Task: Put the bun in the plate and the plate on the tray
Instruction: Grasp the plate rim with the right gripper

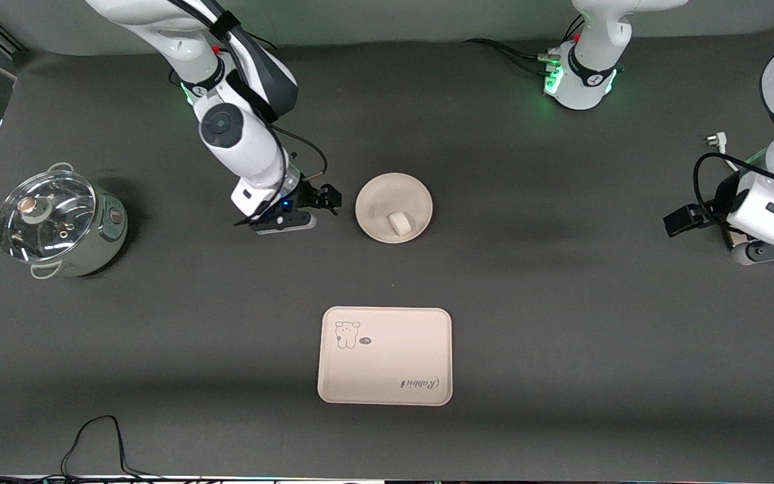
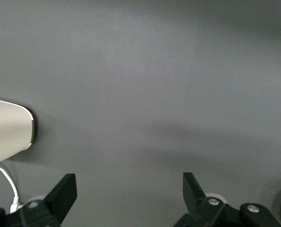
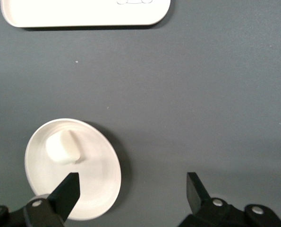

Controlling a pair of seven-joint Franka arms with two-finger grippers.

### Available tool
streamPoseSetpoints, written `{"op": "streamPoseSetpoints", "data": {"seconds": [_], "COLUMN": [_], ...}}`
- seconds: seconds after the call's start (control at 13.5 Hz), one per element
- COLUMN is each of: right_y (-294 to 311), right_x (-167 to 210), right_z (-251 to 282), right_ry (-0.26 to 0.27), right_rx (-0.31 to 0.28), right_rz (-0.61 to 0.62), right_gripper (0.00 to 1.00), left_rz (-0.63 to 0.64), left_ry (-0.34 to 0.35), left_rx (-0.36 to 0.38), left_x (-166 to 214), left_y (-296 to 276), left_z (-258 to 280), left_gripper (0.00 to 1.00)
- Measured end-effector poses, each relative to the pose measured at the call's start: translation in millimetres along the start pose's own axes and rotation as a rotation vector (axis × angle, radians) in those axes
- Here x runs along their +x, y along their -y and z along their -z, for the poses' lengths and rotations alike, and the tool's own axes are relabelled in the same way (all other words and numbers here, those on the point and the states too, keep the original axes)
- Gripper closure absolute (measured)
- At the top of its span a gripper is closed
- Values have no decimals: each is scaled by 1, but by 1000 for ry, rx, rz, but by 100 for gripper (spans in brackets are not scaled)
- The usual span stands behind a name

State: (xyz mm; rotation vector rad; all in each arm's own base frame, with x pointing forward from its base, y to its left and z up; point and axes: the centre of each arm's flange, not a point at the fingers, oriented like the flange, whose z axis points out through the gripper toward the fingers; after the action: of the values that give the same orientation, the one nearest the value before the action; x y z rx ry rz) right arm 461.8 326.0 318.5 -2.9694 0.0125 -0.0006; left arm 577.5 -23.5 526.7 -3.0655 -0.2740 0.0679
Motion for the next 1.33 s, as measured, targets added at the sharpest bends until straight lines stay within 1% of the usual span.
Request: {"op": "streamPoseSetpoints", "data": {"seconds": [0.15, 0.3, 0.44, 0.52, 0.67, 0.74, 0.89, 0.96, 1.03, 1.11, 1.18, 1.26, 1.33], "right_y": [12, 20, 27, 30, 36, 41, 48, 50, 51, 51, 51, 51, 51], "right_x": [-12, -27, -47, -59, -75, -78, -77, -76, -75, -75, -75, -75, -73], "right_z": [-36, -75, -114, -133, -156, -159, -156, -154, -153, -153, -153, -153, -152], "right_ry": [-18, -43, -72, -80, -70, -62, -65, -69, -70, -71, -72, -73, -75], "right_rx": [-36, -75, -89, -87, -64, -51, -36, -32, -31, -30, -30, -30, -29], "right_rz": [-22, -34, -43, -45, -50, -49, -46, -44, -43, -43, -42, -43, -43], "right_gripper": [0, 0, 0, 0, 2, 4, 5, 12, 25, 36, 48, 58, 70], "left_rz": [-10, -26, -41, -46, -63, -68, -77, -80, -83, -84, -84, -85, -87], "left_ry": [-6, 7, 25, 26, 36, 44, 70, 88, 106, 118, 127, 131, 134], "left_rx": [-2, 2, 7, 7, 9, 11, 16, 19, 23, 25, 26, 27, 28], "left_x": [-1, -5, -9, -10, -11, -11, -12, -12, -12, -11, -11, -11, -11], "left_y": [-5, -12, -17, -17, -17, -17, -18, -19, -20, -20, -20, -20, -21], "left_z": [6, 16, 27, 30, 29, 28, 21, 17, 12, 8, 5, 4, 3], "left_gripper": [0, 0, 0, 0, 0, 0, 0, 0, 0, 0, 0, 0, 0]}}
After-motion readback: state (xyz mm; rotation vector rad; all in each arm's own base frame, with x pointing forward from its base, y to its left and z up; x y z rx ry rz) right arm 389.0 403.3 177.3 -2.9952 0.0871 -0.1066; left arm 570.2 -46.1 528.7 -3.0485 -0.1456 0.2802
